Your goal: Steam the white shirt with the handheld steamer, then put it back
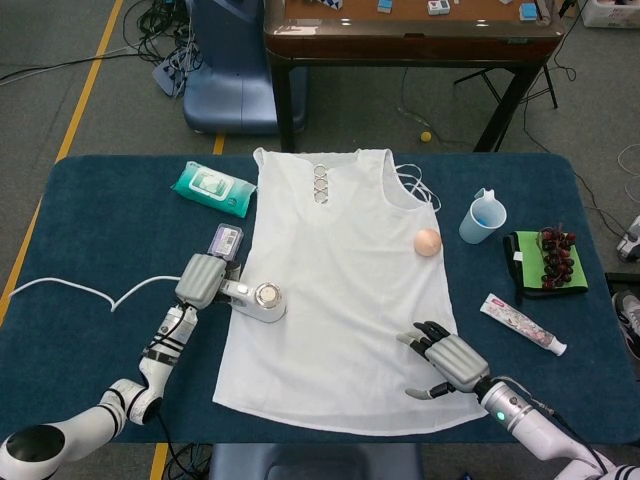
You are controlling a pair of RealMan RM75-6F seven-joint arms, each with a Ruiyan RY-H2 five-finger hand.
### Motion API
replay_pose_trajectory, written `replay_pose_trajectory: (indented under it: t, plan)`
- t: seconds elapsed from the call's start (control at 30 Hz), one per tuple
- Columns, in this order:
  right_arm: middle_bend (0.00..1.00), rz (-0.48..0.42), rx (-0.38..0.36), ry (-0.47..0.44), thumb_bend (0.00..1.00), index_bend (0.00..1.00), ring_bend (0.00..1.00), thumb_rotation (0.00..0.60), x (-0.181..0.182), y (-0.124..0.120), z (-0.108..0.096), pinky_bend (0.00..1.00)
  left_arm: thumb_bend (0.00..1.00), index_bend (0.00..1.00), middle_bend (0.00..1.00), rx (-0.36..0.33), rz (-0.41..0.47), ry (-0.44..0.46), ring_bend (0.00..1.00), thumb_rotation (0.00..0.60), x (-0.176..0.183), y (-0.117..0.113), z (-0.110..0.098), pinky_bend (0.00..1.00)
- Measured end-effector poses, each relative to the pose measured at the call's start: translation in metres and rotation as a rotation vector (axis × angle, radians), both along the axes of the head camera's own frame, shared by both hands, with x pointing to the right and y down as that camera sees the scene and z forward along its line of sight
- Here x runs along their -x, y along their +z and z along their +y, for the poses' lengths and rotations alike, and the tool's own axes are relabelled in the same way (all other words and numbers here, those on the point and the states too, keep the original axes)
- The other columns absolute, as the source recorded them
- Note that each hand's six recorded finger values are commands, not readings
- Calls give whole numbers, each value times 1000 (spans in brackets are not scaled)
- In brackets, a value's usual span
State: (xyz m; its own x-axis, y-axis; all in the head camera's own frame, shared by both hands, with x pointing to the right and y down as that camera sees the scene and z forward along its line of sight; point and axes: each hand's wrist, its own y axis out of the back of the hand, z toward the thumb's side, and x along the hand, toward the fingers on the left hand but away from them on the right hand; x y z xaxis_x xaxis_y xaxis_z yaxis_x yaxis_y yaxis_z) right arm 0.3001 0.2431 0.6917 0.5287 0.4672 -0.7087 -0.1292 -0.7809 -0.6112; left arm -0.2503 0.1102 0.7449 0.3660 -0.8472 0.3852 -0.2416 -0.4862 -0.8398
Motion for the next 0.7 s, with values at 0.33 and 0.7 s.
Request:
replay_pose_trajectory:
  t: [0.33, 0.7]
  plan:
    - [161, -8, -2, 4, 37, 0, 8, 212, 1, -1, 1, 44, 223, 944, 785, 77, 153, -32, 639, 600, -37, -21, 4, 598]
    - [161, -5, -5, 17, 38, 0, 8, 211, -2, -3, 1, 44, 223, 944, 785, 89, 165, 38, 639, 600, -91, -20, 19, 598]
